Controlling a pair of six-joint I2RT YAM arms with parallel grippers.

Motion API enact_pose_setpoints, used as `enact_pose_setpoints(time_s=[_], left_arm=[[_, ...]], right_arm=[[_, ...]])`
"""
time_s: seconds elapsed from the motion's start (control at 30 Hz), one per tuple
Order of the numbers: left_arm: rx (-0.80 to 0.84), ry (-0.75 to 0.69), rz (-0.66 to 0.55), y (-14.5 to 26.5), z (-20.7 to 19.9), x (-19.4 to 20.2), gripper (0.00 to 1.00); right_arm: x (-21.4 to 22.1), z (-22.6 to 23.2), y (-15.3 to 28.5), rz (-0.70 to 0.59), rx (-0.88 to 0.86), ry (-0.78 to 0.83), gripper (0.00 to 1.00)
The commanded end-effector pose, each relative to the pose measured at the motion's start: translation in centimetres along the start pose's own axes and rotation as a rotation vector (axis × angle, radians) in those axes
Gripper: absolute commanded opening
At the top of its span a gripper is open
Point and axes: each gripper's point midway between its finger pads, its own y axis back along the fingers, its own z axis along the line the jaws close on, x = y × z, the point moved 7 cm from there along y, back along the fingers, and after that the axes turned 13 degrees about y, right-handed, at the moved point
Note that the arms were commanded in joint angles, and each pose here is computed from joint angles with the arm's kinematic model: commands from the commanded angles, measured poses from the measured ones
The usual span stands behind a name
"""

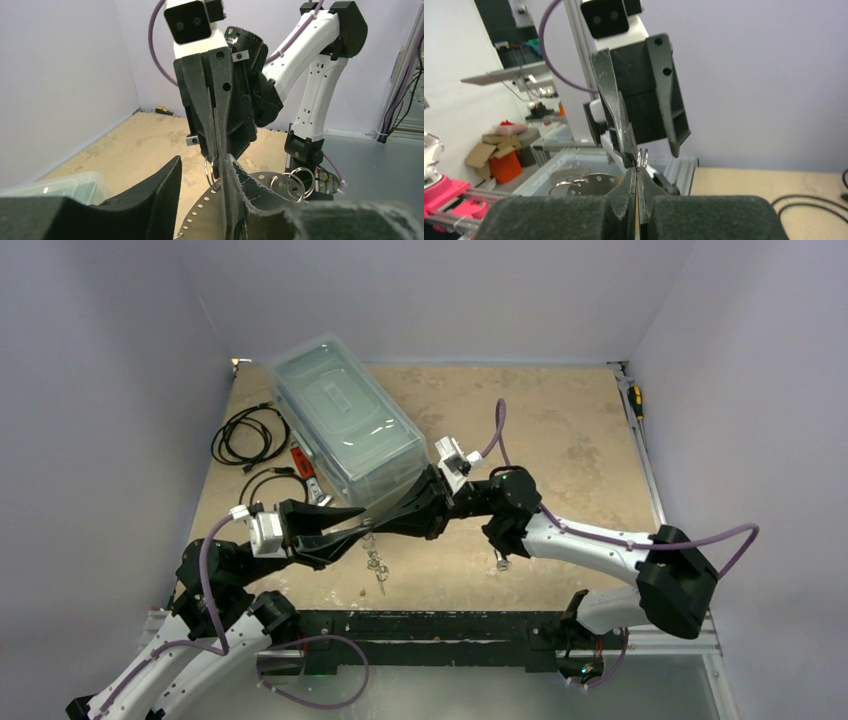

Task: Put the keys on the keyring

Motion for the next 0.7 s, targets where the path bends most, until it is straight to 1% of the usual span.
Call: enact_pose_setpoints(time_s=[0.0, 0.07, 0.17, 0.23, 0.33, 0.47, 0.67], left_arm=[[-0.040, -0.019, 0.041, -0.3, 0.6, -0.1, 0.39], [-0.049, -0.027, 0.042, -0.2, 0.6, -0.2, 0.47], [-0.050, -0.042, 0.039, -0.1, 0.6, -0.4, 0.50], [-0.045, -0.052, 0.038, -0.1, 0.6, -0.5, 0.50], [-0.041, -0.045, 0.073, 0.0, 0.6, 0.0, 0.49], [-0.005, -0.040, 0.099, -0.2, 0.4, 0.4, 0.46], [0.022, -0.016, 0.153, -0.8, 0.5, 1.1, 0.44]], right_arm=[[-0.2, 0.2, -0.1, 0.114, 0.033, 0.072, 0.00], [0.0, 0.2, 0.4, 0.175, 0.052, 0.090, 0.00], [0.2, -0.2, 1.2, 0.281, 0.115, 0.128, 0.00], [0.2, -0.8, 1.8, 0.363, 0.175, 0.173, 0.00], [0.2, -0.8, 2.7, 0.469, 0.179, 0.228, 0.00], [-0.3, -0.6, 3.7, 0.557, 0.209, 0.249, 0.00], [-1.1, 0.1, 4.5, 0.644, 0.172, 0.281, 0.00]])
